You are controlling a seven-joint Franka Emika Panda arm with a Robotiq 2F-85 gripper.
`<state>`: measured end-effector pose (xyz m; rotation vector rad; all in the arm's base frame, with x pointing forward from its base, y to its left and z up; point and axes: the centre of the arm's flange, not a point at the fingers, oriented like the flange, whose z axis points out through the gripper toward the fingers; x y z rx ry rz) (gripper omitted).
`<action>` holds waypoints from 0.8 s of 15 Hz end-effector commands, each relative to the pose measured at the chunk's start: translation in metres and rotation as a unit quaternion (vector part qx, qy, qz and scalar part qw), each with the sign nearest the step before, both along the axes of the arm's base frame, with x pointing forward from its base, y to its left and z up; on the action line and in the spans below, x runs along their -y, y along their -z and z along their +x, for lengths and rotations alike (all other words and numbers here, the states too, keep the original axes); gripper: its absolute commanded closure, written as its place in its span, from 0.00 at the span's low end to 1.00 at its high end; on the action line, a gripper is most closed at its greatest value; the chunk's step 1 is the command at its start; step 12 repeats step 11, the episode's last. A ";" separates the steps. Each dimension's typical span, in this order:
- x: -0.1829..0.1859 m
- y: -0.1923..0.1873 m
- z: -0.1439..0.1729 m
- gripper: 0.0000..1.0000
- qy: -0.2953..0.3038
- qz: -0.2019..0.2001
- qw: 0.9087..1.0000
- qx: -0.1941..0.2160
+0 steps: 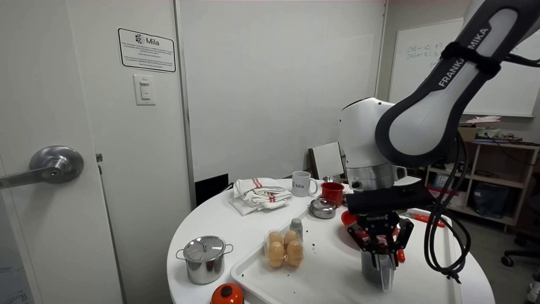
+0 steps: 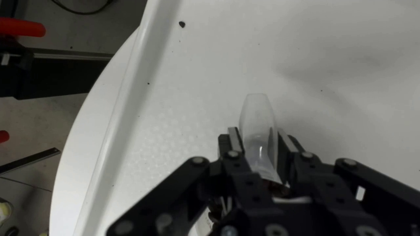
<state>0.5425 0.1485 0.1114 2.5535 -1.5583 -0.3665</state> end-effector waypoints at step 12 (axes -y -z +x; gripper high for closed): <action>-0.001 0.004 0.004 0.04 0.007 0.011 1.000 -0.012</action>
